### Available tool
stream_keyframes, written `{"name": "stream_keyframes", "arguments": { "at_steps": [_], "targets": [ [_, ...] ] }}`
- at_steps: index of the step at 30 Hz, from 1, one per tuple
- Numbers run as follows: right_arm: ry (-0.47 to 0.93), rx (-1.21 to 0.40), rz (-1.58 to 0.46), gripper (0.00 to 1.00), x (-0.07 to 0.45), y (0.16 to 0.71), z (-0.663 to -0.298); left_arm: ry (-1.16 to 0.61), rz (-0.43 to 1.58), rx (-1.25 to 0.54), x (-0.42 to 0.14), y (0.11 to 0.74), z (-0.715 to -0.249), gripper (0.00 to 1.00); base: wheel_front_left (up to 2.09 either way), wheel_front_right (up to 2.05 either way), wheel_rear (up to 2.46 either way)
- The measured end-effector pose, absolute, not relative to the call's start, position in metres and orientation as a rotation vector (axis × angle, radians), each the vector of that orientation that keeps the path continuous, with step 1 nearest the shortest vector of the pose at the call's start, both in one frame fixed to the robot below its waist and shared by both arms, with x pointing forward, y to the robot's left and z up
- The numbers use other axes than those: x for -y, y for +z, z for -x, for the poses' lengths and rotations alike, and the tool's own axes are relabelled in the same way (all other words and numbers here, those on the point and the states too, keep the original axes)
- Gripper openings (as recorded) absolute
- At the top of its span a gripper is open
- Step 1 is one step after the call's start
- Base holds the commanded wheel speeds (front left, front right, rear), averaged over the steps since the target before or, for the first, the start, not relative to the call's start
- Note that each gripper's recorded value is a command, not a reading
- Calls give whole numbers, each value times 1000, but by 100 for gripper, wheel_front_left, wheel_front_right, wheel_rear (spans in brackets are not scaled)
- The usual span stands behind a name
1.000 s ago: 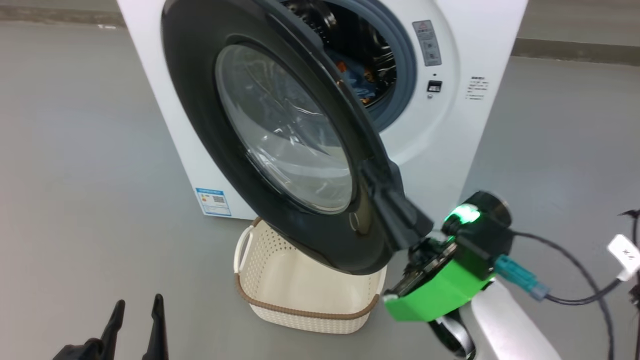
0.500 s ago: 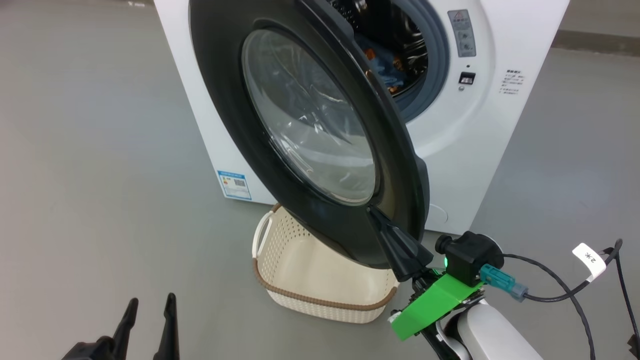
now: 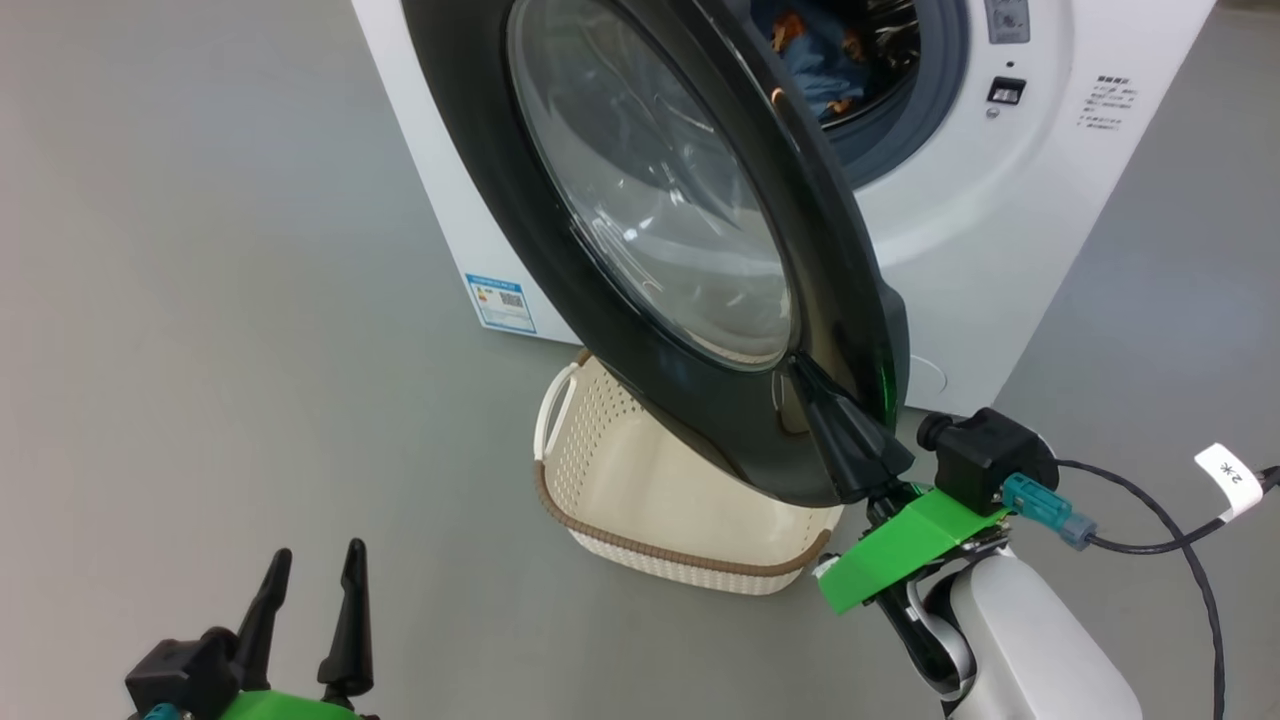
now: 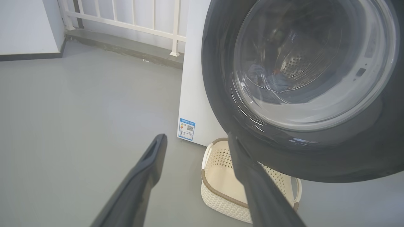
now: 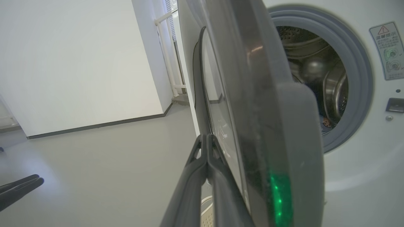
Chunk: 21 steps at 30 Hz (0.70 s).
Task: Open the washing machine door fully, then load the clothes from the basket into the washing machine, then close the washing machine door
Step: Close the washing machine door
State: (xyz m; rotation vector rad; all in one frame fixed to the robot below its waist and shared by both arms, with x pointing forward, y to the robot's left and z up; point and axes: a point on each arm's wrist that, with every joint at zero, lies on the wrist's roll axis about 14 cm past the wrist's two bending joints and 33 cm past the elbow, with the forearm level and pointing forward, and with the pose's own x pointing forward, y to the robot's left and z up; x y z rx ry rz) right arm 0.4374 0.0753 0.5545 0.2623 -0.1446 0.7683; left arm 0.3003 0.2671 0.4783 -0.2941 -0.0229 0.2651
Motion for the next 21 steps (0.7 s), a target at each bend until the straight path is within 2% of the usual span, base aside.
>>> {"name": "stream_keyframes", "arguments": {
  "at_steps": [21],
  "targets": [
    [695, 196, -214, 0, -59, 556, -481, 230, 297, -20, -259, 468, -330, 100, 0, 0, 0]
  ]
}}
